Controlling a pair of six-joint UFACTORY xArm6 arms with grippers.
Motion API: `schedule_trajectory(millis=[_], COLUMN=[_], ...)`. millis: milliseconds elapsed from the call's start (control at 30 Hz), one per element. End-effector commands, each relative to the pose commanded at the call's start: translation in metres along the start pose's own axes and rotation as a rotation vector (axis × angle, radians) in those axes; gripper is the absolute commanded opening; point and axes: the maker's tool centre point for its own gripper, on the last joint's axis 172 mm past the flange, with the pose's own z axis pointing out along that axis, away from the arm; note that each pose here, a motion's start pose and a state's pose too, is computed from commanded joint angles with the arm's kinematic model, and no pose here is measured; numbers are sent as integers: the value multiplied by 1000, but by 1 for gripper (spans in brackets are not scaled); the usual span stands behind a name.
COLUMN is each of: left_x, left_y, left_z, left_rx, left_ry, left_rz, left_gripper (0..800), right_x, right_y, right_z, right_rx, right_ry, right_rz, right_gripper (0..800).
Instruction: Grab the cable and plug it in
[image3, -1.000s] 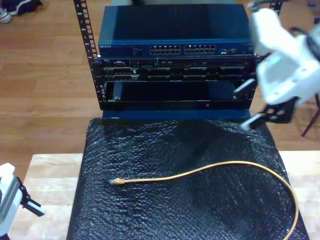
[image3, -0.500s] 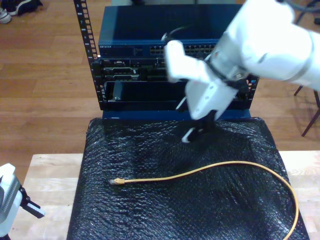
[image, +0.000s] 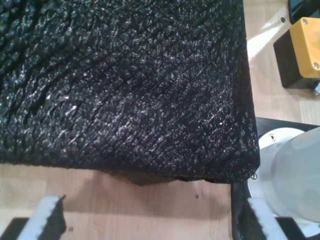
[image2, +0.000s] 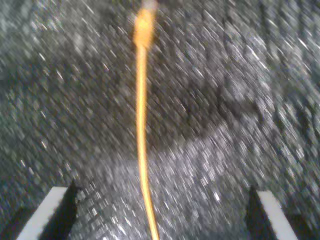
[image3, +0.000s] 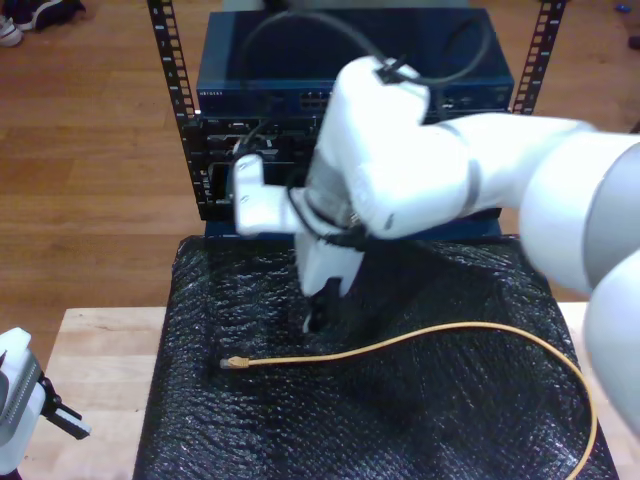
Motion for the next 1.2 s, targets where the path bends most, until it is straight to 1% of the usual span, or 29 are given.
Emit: schedule_trajectory(millis=[167,367,467,633,700,833,1000,1200], left_x=[0,-1,-1,-2,-2,-2,-2,-2], left_y=[-1,-1,-1,-1,-2,-1,-1,-1], left_z=[0,0,1,1,1,1,1,1], left_rx=[0,-1,-7,-9,-8,-9,-9,-9], left_ry=[0,1,5,7,6,7,7,7], left_rz=[-7,-13,-27,-31,-30,-31,-31,-31], left_gripper=[800,800,800,800,800,800,800,800], right_x=[19,11,9,16,18,33,34,30], right_y=[-11,-7,-2,-1,-2,-9,-8,-3], right_z=[22,44,54,73,80,93,95,105], right_rx=[3,-26,-42,-59,-62,-64,-84,-95], right_ry=[-30,-117,-157,-210,-228,-244,-260,-287], right_rz=[-19,21,53,85,82,74,96,108], right_gripper=[789,778,776,774,773,764,749,676])
